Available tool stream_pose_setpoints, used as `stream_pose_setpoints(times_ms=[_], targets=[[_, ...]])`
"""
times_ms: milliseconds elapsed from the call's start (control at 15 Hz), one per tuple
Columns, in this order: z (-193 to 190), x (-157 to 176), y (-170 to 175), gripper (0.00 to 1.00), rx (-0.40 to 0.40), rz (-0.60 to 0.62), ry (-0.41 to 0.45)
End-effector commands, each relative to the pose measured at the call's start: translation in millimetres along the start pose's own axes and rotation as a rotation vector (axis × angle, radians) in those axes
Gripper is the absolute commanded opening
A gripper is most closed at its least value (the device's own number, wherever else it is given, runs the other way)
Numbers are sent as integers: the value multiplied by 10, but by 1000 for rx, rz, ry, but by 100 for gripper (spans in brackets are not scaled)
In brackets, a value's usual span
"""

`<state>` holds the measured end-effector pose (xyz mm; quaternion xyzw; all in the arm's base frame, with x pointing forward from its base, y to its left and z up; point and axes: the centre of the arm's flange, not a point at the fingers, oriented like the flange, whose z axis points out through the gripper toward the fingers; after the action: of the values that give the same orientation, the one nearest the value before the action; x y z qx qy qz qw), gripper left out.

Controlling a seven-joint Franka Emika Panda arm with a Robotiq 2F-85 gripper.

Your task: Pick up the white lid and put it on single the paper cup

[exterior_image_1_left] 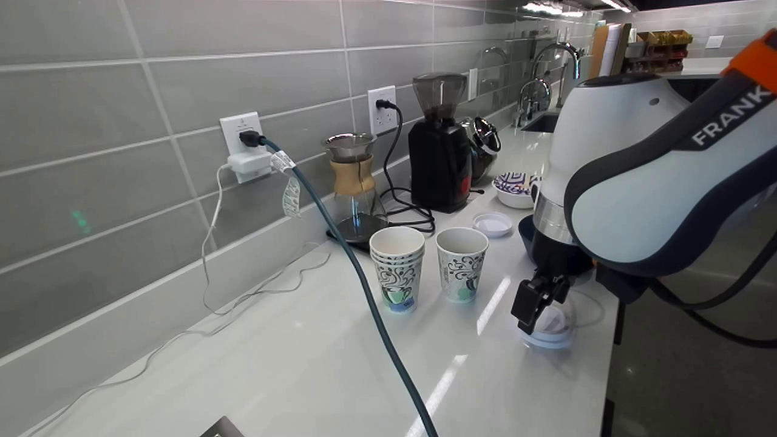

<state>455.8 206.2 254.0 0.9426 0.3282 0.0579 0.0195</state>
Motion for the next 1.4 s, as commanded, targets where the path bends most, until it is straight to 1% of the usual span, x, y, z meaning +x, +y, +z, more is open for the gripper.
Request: stream_pose_setpoints(times_ms=[0,133,333,400,467,533,867,933,1000,1067,1333], targets=[[39,91,16,100,-2,-16,-18],[38,94,14,99,-4,-15,-18],[45,95,14,93,-1,-15,-22],[47,94,15,93,1,-15,-23],[46,93,13,90,0,-15,-23],[45,91,11,92,0,-15,-24],[38,87,3,86,-1,-16,-27],[36,87,2,87,0,-16,-27],[32,87,0,85,-1,-17,-27],[31,88,0,87,-1,-17,-27],[21,87,-7,82,-1,-19,-29]])
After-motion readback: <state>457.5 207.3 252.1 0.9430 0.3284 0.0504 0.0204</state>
